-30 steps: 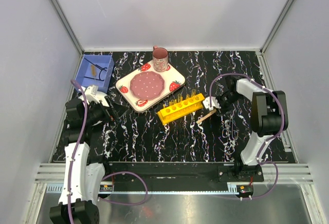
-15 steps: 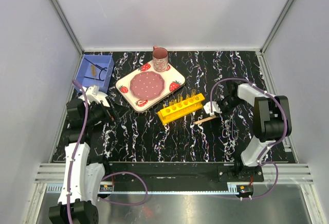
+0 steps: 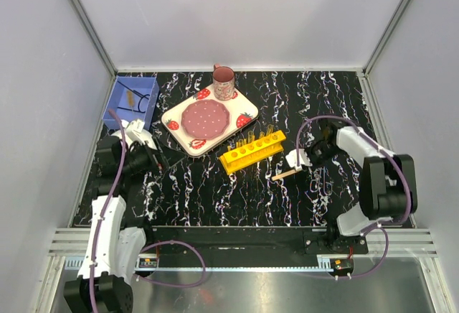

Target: Organize the chemistry lab equipment

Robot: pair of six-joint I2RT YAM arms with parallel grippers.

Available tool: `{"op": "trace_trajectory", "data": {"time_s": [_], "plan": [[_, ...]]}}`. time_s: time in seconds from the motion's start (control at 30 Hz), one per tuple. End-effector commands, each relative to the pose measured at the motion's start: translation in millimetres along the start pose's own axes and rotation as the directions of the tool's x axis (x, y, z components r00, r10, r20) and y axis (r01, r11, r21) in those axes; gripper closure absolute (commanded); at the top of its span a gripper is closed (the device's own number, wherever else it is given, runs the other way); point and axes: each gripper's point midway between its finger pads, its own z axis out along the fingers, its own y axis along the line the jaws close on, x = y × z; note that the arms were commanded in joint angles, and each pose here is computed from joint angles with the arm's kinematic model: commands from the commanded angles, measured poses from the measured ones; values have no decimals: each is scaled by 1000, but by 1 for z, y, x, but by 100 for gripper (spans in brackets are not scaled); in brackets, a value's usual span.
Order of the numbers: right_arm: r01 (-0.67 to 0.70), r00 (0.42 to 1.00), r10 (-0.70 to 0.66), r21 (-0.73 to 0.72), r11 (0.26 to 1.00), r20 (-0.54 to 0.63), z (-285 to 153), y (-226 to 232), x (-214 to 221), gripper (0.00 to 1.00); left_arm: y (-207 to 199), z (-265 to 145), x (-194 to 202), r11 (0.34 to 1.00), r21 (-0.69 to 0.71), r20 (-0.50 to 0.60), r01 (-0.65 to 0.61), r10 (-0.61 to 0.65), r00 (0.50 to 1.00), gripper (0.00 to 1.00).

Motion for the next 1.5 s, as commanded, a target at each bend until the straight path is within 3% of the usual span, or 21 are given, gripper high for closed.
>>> {"op": "trace_trajectory", "data": {"time_s": [0.0,0.27,0.43,0.7,0.77,0.93,1.03,1.13,1.17,1.3,1.47], "plan": [[169,982,-172,50,984,73,-22,8,-40,89,-37,-2,5,984,174,-20,-47,52,998,1],[198,954,-214,94,976,211,-46,32,-107,91,-95,-2,57,935,302,-237,188,-117,964,1],[217,922,-234,90,972,308,-60,44,-148,92,-156,-1,74,900,380,-307,212,-93,947,1],[268,889,-298,133,954,348,-84,55,-182,91,-241,41,112,910,333,-473,247,-65,878,1],[279,886,-313,145,949,343,-87,57,-185,91,-244,64,128,926,267,-528,267,-91,844,1],[283,886,-318,150,947,337,-87,59,-185,91,-273,86,147,925,285,-589,251,-37,807,1],[285,886,-320,150,947,335,-85,60,-184,91,-273,97,166,941,260,-638,217,-1,770,7],[280,888,-314,148,949,335,-83,61,-183,91,-264,103,184,961,220,-679,170,26,733,22],[281,889,-316,149,948,333,-83,60,-183,91,-260,103,188,966,205,-689,156,29,724,34],[278,892,-309,140,950,329,-79,64,-180,91,-253,105,194,974,187,-700,127,42,713,51],[277,893,-306,133,952,331,-77,67,-179,91,-250,104,195,977,188,-709,104,62,703,63]]}}
